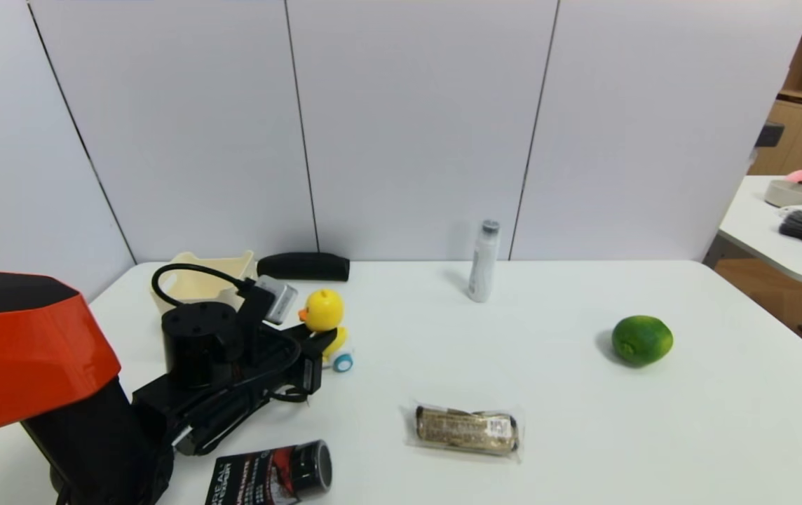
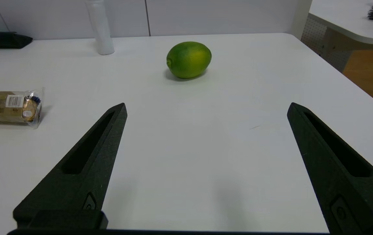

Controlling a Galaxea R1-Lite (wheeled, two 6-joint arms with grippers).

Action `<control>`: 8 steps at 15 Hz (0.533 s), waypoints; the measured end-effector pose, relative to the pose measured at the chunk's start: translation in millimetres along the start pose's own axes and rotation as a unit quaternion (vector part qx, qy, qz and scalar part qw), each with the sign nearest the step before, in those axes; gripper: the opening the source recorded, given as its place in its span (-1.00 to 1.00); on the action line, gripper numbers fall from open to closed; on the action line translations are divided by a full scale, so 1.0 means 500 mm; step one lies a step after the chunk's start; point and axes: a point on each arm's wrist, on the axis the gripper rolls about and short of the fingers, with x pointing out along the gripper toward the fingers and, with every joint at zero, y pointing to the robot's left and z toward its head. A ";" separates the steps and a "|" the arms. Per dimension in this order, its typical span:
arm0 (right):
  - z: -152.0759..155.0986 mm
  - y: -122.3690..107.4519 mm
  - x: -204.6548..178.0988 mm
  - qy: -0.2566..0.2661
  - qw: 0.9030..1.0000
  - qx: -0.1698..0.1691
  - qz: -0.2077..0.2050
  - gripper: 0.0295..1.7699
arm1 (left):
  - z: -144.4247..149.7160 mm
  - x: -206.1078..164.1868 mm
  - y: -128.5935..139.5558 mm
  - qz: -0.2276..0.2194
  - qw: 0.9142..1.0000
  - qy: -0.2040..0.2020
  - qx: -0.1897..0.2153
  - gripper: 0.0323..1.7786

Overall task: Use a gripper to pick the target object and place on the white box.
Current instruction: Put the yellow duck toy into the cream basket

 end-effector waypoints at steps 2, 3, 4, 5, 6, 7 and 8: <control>0.000 0.000 0.000 0.000 1.000 0.000 0.000 0.92 | 0.003 -0.001 0.000 0.000 1.000 -0.003 0.001 -0.59; 0.000 0.000 0.000 0.000 1.000 0.000 0.000 0.92 | 0.008 -0.003 0.000 0.000 1.000 -0.007 0.002 -0.59; 0.000 0.000 0.000 0.000 1.000 0.000 0.000 0.92 | 0.016 -0.005 -0.001 -0.001 1.000 -0.014 0.003 -0.59; 0.000 0.000 0.000 0.000 1.000 0.000 0.000 0.92 | 0.028 -0.007 -0.001 -0.001 1.000 -0.025 0.006 -0.59; 0.000 0.000 0.000 0.000 1.000 0.000 0.000 0.92 | 0.046 -0.007 -0.001 -0.001 0.999 -0.042 0.009 -0.59; 0.000 0.000 0.000 0.000 1.000 0.000 0.000 0.92 | 0.066 -0.007 -0.001 -0.001 0.998 -0.061 0.011 -0.59; 0.000 0.000 0.000 0.000 1.000 0.000 0.000 0.92 | 0.087 -0.006 -0.001 -0.001 0.997 -0.079 0.013 -0.59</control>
